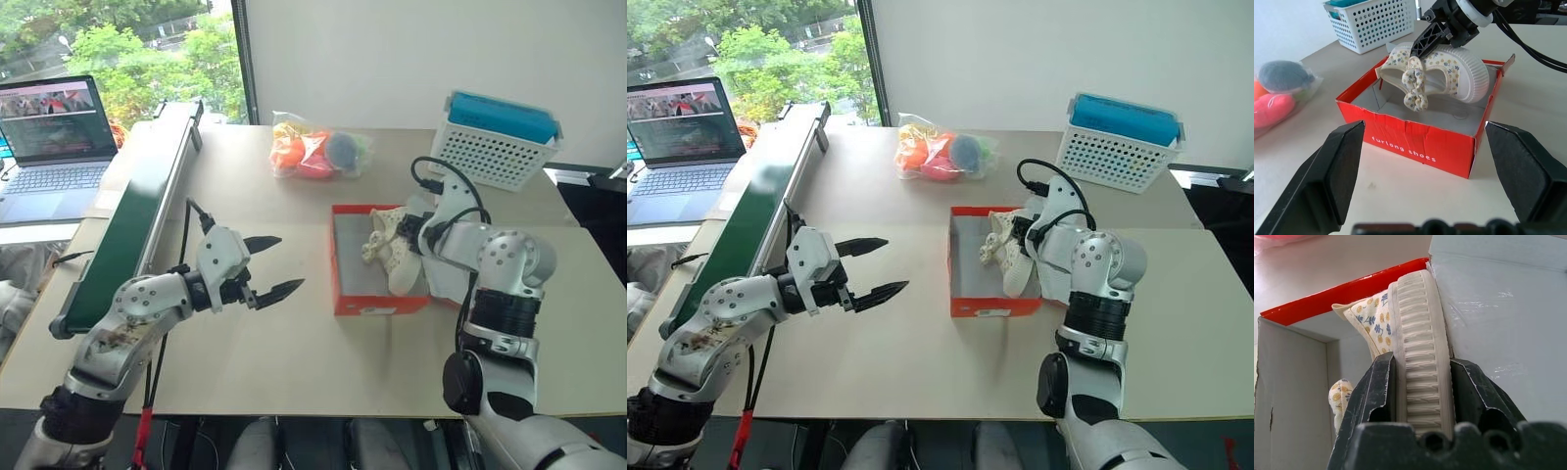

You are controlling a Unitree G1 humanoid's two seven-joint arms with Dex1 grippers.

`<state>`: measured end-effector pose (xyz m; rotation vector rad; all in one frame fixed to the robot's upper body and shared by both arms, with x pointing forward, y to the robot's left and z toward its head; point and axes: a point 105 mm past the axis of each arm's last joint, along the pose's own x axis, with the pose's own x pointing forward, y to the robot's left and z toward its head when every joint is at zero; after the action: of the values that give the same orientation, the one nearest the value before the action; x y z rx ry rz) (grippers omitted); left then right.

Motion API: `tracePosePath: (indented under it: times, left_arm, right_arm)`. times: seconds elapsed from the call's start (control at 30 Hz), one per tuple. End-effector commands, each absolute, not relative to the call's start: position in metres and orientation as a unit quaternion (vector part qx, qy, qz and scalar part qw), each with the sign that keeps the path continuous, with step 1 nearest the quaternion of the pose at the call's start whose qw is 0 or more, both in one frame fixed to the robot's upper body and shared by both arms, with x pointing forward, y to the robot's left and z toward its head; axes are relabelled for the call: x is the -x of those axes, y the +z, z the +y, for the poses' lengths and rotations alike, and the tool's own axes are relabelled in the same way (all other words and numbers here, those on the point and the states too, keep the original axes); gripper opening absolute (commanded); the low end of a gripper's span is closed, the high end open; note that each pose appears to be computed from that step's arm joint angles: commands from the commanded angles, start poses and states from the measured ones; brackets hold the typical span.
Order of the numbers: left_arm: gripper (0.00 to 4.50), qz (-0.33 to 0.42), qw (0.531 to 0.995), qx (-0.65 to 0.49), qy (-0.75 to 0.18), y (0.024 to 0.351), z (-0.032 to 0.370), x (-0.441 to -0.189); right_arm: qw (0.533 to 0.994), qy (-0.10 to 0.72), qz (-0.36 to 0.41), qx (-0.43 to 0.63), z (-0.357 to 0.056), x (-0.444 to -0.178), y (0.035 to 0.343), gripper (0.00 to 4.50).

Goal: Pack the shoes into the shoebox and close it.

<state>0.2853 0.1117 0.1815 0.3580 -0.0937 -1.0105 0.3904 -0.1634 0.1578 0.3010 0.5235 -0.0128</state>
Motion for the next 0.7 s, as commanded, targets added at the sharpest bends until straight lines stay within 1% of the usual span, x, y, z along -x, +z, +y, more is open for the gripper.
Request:
tracePosePath:
  times: [0.03,0.1,0.13,0.2,0.23,0.27,0.3,0.37,0.43,0.53,0.63,0.67,0.7]
  left_arm:
    - [4.26,-0.064,0.850,-0.174,-0.494,0.190,0.104,-0.282]
    - [4.28,-0.068,0.850,-0.173,-0.493,0.192,0.103,-0.283]
    - [4.28,-0.070,0.851,-0.170,-0.491,0.194,0.103,-0.283]
    - [4.28,-0.073,0.854,-0.167,-0.487,0.195,0.104,-0.284]
    - [4.28,-0.073,0.855,-0.166,-0.486,0.195,0.104,-0.284]
    - [4.28,-0.073,0.855,-0.165,-0.485,0.195,0.104,-0.284]
    - [4.28,-0.073,0.856,-0.165,-0.485,0.195,0.103,-0.284]
    - [4.28,-0.073,0.858,-0.164,-0.481,0.195,0.104,-0.283]
    - [4.28,-0.073,0.867,-0.159,-0.467,0.197,0.109,-0.286]
    - [4.28,-0.084,0.907,-0.124,-0.393,0.206,0.128,-0.303]
    - [4.28,-0.103,0.936,-0.095,-0.323,0.214,0.144,-0.314]
    - [4.28,-0.109,0.949,-0.072,-0.287,0.217,0.152,-0.320]
    - [4.28,-0.117,0.966,-0.054,-0.225,0.220,0.166,-0.327]
  right_arm:
    - [0.963,0.004,0.233,-0.135,-0.158,-0.386,0.169,2.03]
    - [0.963,0.001,0.234,-0.133,-0.159,-0.385,0.167,2.70]
    - [0.965,-0.002,0.230,-0.128,-0.160,-0.385,0.168,2.87]
    - [0.967,-0.004,0.223,-0.124,-0.161,-0.386,0.169,3.64]
    - [0.968,-0.001,0.221,-0.120,-0.160,-0.387,0.170,3.90]
    - [0.968,0.004,0.221,-0.117,-0.158,-0.387,0.170,4.32]
    - [0.969,0.009,0.221,-0.111,-0.156,-0.387,0.171,4.44]
    - [0.971,0.018,0.218,-0.096,-0.152,-0.388,0.173,4.44]
    - [0.976,0.033,0.193,-0.096,-0.145,-0.390,0.187,4.44]
    - [0.990,0.072,0.100,-0.068,-0.132,-0.393,0.235,4.44]
    - [0.991,0.118,0.032,-0.059,-0.121,-0.390,0.265,4.44]
    - [0.986,0.152,0.010,-0.064,-0.112,-0.387,0.275,4.44]
    - [0.979,0.193,-0.014,-0.064,-0.103,-0.382,0.284,4.44]
